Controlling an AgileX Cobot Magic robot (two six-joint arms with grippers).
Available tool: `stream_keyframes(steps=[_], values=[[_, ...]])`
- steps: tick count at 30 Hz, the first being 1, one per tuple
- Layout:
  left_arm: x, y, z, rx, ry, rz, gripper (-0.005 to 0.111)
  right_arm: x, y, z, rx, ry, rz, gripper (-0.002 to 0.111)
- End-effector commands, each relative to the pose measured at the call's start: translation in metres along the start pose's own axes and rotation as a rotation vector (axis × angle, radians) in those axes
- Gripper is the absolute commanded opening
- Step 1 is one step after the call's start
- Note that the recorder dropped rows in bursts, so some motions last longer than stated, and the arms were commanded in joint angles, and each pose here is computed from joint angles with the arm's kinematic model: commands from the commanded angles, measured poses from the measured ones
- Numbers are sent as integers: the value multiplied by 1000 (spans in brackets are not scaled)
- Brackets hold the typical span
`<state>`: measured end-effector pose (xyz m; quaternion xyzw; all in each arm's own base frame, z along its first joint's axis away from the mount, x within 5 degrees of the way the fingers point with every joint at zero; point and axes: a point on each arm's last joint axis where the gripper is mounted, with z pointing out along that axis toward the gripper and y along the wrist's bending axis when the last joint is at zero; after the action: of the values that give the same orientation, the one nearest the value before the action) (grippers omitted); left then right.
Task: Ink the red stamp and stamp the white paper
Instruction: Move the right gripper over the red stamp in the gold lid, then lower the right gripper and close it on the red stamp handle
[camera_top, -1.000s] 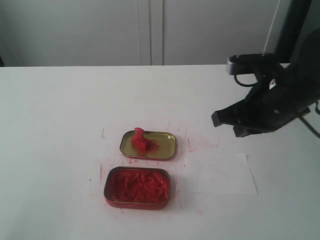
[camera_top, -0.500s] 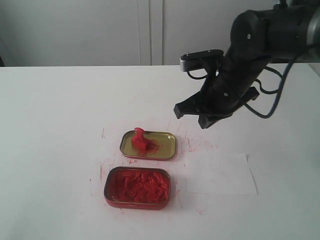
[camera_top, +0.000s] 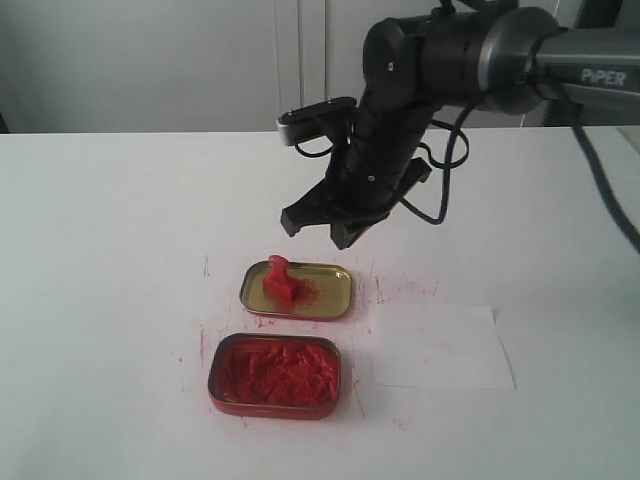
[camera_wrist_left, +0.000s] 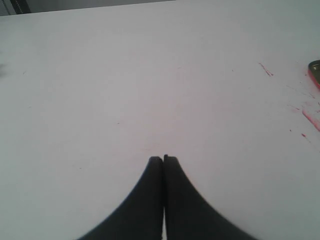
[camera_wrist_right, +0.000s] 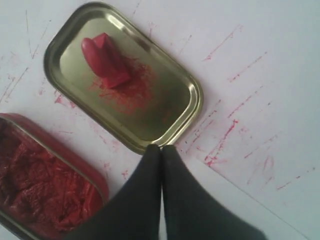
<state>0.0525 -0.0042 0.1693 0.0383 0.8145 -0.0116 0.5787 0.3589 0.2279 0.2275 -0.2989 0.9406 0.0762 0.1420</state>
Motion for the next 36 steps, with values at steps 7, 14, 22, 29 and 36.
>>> stream_keyframes(steps=[7, 14, 22, 29, 36], values=[[0, 0, 0, -2, -5, -5, 0, -27, 11, 8, -29, 56, -92, 0], [0, 0, 0, -2, -5, -5, 0, -44, 37, 18, -43, 28, -200, 0], [0, 0, 0, -2, -5, -5, 0, -53, 51, 31, -30, 1, -320, 12], [0, 0, 0, -2, -5, -5, 0, -52, 48, 44, -3, 20, -351, 34], [0, 0, 0, -2, -5, -5, 0, -53, 48, 52, -1, 7, -350, 35]])
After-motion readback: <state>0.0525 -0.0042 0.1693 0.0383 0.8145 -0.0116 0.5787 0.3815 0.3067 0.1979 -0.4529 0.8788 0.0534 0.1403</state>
